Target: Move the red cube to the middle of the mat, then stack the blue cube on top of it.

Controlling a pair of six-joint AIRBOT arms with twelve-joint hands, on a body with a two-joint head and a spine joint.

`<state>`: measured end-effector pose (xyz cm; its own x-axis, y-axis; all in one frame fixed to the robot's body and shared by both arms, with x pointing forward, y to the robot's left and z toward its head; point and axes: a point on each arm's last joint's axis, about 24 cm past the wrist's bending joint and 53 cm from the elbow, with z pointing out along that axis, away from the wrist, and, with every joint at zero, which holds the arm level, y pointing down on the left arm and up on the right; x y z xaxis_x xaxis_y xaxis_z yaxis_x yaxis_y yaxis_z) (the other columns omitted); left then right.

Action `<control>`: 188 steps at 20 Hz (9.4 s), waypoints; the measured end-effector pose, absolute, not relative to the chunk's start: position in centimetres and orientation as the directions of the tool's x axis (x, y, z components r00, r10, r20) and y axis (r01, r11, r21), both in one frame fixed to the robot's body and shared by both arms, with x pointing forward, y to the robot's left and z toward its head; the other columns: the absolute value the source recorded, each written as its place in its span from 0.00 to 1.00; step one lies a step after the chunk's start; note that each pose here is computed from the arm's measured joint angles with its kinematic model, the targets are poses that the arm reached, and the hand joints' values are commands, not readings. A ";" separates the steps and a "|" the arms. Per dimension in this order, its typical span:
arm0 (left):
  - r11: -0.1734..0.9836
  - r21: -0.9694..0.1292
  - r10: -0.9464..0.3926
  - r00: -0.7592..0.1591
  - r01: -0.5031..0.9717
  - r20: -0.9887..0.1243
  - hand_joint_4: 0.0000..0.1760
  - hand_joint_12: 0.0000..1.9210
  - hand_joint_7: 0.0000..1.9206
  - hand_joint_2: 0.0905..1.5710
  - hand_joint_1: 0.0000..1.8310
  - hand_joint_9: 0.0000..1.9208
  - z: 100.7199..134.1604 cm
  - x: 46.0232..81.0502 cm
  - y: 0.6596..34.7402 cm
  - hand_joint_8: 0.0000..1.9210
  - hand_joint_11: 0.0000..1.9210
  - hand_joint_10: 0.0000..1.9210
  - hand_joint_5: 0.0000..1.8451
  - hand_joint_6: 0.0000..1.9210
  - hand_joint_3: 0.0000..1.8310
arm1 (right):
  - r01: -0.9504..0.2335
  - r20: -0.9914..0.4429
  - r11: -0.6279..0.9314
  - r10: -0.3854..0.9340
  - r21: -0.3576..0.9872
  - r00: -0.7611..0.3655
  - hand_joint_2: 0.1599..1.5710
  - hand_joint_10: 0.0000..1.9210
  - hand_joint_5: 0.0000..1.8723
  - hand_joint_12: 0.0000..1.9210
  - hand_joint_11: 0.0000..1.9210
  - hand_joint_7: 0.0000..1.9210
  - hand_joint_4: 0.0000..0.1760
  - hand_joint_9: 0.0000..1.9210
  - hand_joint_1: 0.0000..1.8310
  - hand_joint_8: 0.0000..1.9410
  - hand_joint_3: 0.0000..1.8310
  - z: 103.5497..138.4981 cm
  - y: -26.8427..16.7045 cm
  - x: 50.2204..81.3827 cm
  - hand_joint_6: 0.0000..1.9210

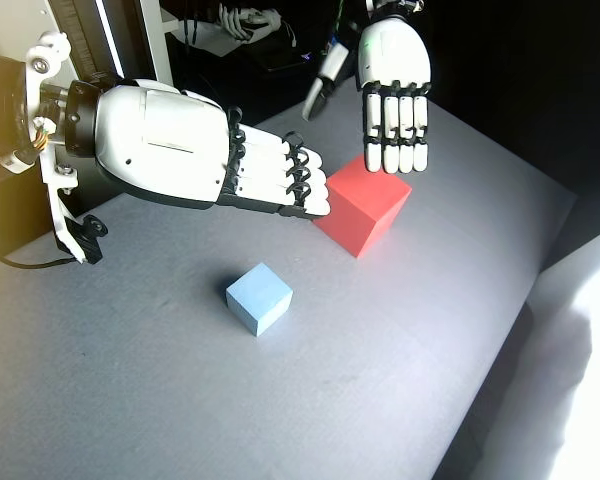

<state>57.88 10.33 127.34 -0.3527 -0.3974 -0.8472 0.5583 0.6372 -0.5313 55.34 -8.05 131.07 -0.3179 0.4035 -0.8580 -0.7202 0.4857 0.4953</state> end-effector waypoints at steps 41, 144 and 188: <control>0.759 -0.555 -0.435 -0.368 0.340 -0.822 0.00 0.00 0.00 0.59 0.68 0.00 123.0 64.5 8.9 0.00 0.00 0.00 0.00 0.00 0.00 | -0.714 -0.823 0.444 0.454 0.541 -0.341 0.64 0.00 0.00 0.01 0.02 0.02 0.00 0.02 0.00 0.00 0.00 131.8 -7.8 55.2 0.00; 0.708 -0.647 -0.559 -0.335 0.283 -0.758 0.00 0.53 0.29 0.74 0.59 0.28 125.2 66.7 3.6 0.00 0.00 0.00 0.27 0.00 0.00 | -0.273 -0.614 0.552 0.735 0.788 -0.287 0.66 0.00 0.05 0.13 0.00 0.07 0.00 0.06 0.00 0.00 0.00 124.6 -13.6 64.1 0.00; 0.769 -0.565 -0.494 -0.284 0.298 -0.822 0.00 0.00 0.00 0.55 0.44 0.00 127.2 66.9 14.1 0.00 0.00 0.00 0.00 0.00 0.00 | -0.258 -0.647 0.594 0.683 0.762 -0.340 0.53 0.02 0.20 0.51 0.00 0.22 0.00 0.21 0.52 0.01 0.00 119.0 -10.4 65.1 0.01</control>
<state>66.93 14.09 127.16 -0.2838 -0.4940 -0.8218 0.2980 0.7692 -0.5653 65.10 -10.39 118.99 -0.3396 0.6828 -0.6469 -0.2577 0.5939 0.7621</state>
